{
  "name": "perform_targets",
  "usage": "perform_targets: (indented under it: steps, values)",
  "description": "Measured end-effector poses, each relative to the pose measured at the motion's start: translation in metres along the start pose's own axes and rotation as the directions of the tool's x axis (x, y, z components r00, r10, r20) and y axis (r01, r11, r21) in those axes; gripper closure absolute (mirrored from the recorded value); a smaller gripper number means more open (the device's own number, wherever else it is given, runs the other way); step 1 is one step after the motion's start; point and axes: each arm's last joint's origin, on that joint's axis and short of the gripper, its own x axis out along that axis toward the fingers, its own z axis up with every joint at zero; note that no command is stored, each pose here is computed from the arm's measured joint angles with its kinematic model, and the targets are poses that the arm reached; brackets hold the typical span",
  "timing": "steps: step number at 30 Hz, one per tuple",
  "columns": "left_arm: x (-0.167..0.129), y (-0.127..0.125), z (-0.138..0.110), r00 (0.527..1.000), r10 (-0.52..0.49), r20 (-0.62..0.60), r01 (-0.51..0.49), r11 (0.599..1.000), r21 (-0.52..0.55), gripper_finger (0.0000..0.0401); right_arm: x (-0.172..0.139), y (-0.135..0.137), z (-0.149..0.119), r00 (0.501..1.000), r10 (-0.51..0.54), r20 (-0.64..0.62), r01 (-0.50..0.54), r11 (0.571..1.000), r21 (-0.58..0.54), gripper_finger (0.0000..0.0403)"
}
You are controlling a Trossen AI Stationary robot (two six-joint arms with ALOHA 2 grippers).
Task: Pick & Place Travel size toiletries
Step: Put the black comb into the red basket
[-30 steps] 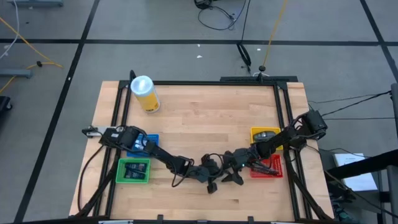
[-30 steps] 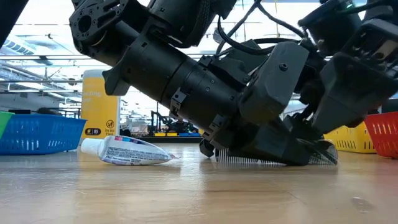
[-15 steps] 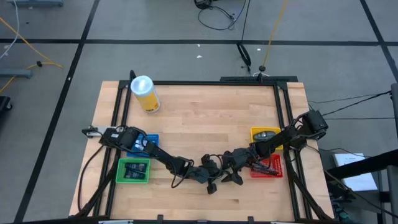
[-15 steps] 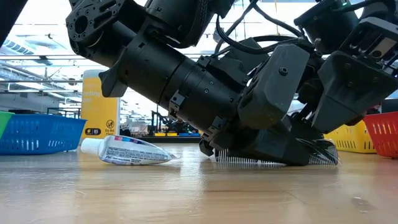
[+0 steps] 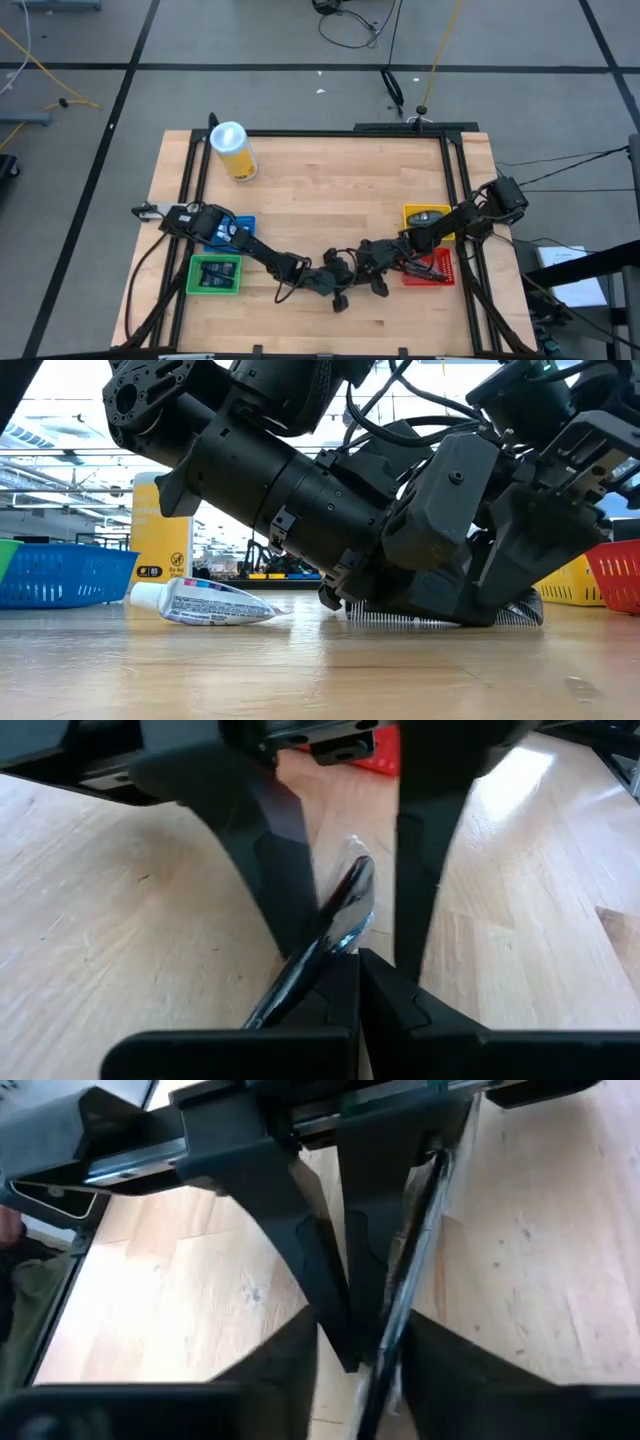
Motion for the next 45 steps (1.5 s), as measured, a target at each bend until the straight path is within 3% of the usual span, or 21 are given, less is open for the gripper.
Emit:
perform_targets:
  steps: [3,8,15,19,25,27,29,32,34,38,41,45]
  values:
    - [0.000,0.000,0.000,0.999,-0.042,-0.021,0.042,0.999,0.011,0.0389,-0.002,0.001,0.001,1.000,-0.002,-0.003,0.002,1.000,-0.002,0.0336]
    - [-0.003,-0.004,0.004,0.988,-0.142,-0.060,0.145,0.988,0.048,0.0385,-0.015,0.004,-0.001,0.995,-0.090,-0.049,0.090,0.996,0.004,0.0348]
    - [-0.045,-0.025,0.034,0.967,-0.213,-0.139,0.232,0.963,0.137,0.0383,-0.043,0.013,0.005,0.983,-0.182,-0.025,0.181,0.983,-0.034,0.0385]
    - [-0.076,-0.035,0.057,0.981,-0.166,-0.104,0.181,0.971,0.154,0.0384,-0.061,0.024,0.012,0.976,-0.206,0.075,0.211,0.975,-0.064,0.0395]
    - [-0.109,-0.055,0.061,1.000,-0.014,-0.019,0.018,0.979,0.204,0.0384,-0.104,0.054,0.033,0.957,-0.186,0.221,0.210,0.973,-0.091,0.0396]
    - [-0.113,-0.058,0.057,0.998,0.056,0.021,-0.059,0.973,0.225,0.0384,-0.121,0.068,0.042,0.960,-0.139,0.241,0.164,0.983,-0.087,0.0398]
    - [-0.112,-0.061,0.051,0.993,0.109,0.049,-0.118,0.966,0.230,0.0384,-0.140,0.079,0.042,0.975,-0.142,0.170,0.151,0.988,-0.041,0.0397]
    - [-0.109,-0.063,0.044,0.987,0.146,0.069,-0.158,0.962,0.225,0.0384,-0.167,0.087,0.031,0.969,-0.244,-0.050,0.247,0.965,0.089,0.0398]
    - [-0.107,-0.063,0.042,0.986,0.155,0.065,-0.166,0.959,0.232,0.0384,-0.185,0.089,0.021,0.924,-0.318,-0.212,0.356,0.919,0.170,0.0399]
    - [-0.100,-0.059,0.037,0.983,0.172,0.057,-0.180,0.959,0.218,0.0384,-0.203,0.100,0.005,0.844,-0.264,-0.467,0.435,0.847,0.306,0.0397]
    - [-0.095,-0.057,0.037,0.984,0.168,0.057,-0.176,0.964,0.198,0.0384,-0.202,0.104,-0.007,0.808,-0.211,-0.551,0.455,0.817,0.354,0.0395]
    - [-0.091,-0.054,0.034,0.986,0.163,0.035,-0.167,0.968,0.187,0.0384,-0.191,0.100,-0.020,0.761,-0.260,-0.594,0.523,0.788,0.325,0.0395]
